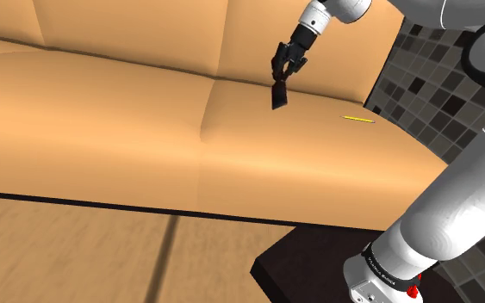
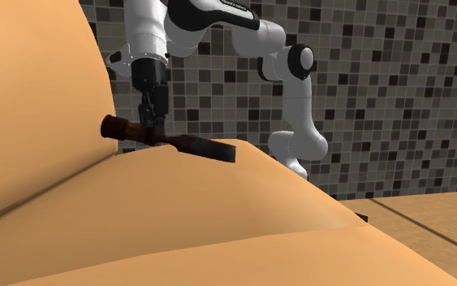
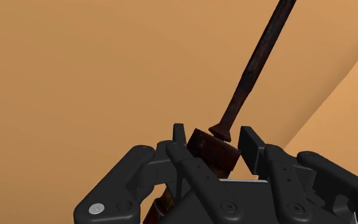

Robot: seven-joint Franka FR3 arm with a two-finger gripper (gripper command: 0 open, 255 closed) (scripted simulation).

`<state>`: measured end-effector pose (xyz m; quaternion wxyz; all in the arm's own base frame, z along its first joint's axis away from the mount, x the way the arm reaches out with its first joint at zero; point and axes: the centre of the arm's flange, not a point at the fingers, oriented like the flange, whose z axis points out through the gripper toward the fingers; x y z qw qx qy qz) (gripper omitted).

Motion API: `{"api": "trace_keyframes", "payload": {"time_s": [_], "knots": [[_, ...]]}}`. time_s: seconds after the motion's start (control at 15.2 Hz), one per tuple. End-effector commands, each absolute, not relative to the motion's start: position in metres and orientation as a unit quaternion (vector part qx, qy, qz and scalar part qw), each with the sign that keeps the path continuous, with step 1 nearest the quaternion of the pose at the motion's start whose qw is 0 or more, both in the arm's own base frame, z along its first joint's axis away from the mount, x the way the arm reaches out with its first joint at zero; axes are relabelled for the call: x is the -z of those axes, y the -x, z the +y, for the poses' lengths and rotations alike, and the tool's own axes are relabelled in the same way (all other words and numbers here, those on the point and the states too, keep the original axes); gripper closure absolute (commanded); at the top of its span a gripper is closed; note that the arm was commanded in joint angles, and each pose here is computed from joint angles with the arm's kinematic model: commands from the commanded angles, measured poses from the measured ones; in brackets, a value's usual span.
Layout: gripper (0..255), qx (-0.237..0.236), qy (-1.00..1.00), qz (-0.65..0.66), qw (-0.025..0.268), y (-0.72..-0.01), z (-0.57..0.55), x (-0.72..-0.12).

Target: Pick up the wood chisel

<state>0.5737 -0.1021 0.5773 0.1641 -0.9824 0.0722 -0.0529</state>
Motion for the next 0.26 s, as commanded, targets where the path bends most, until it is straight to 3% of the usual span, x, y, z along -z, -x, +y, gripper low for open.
{"api": "trace_keyframes", "payload": {"time_s": [0.0, 0.2], "knots": [[255, 0.053, 0.982, 0.072, 0.164, -0.5732, -0.1029, -0.5891], [255, 0.053, 0.982, 0.072, 0.164, -0.5732, -0.1029, -0.5951]]}}
